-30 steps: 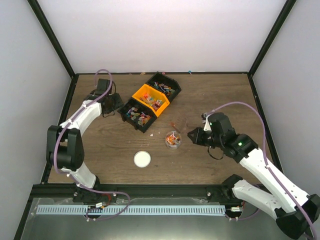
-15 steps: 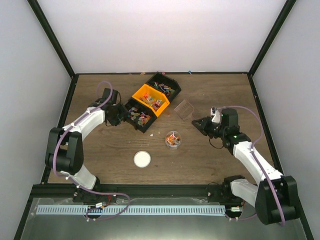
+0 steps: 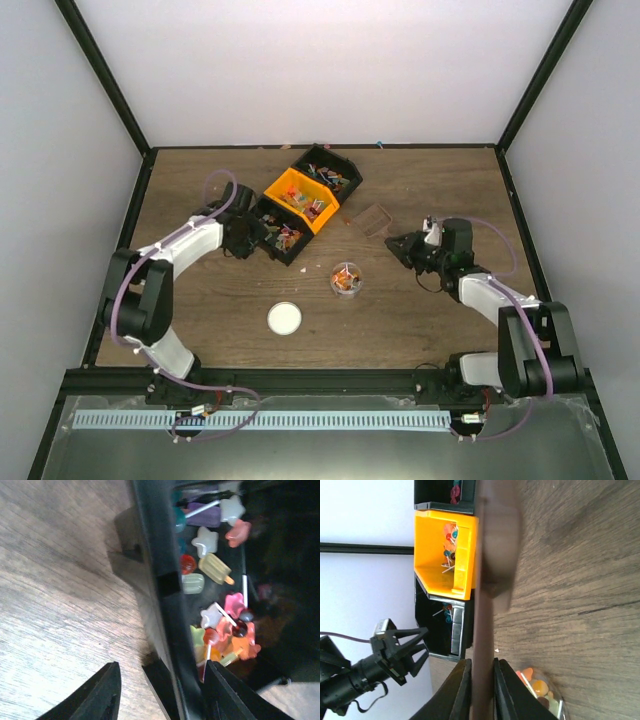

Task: Pack the candies
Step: Adjust the storage box at the center of the board.

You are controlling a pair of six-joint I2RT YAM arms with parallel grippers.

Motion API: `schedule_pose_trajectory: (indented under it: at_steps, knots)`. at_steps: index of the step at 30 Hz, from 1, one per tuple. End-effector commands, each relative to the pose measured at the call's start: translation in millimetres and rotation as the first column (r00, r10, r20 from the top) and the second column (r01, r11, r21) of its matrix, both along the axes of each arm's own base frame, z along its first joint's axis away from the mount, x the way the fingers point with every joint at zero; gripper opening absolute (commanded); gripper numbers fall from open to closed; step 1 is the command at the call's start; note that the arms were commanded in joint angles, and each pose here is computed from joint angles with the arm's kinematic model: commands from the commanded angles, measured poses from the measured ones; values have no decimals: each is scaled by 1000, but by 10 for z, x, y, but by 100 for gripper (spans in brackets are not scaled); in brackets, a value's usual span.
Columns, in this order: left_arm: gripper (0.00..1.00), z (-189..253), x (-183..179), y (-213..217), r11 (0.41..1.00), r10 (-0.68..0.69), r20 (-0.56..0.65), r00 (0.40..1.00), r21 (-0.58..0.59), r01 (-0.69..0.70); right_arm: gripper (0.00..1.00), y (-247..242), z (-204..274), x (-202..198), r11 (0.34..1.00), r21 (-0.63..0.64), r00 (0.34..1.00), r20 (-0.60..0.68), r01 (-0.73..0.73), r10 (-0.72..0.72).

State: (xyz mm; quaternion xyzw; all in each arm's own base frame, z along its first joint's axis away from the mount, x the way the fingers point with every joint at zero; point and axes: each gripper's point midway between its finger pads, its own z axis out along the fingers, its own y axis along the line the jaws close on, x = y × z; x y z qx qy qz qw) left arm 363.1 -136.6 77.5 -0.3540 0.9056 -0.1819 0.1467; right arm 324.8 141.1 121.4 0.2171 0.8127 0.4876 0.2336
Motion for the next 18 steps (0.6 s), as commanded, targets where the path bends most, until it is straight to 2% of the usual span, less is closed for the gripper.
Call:
schedule_pose_trajectory:
  at_steps: [1, 8, 12, 18]
  knots:
    - [41, -154, -14, -58, 999, 51, -61, 997, -11, -52, 15, -36, 116, 136, 1000, 7, 998, 57, 22, -23]
    - [18, -201, 23, -37, 999, 10, -62, 998, 38, -8, 17, -22, 3, 132, 1000, -6, 999, 36, 4, -3]
    - [15, -45, 202, -9, 989, -83, -11, 996, 121, 84, 18, -41, -53, 128, 1000, -20, 1000, 28, 9, -8]
    - [11, 26, 439, -31, 959, -211, -1, 978, 193, 207, 18, -48, -162, 43, 1000, -26, 1000, 4, 6, -6]
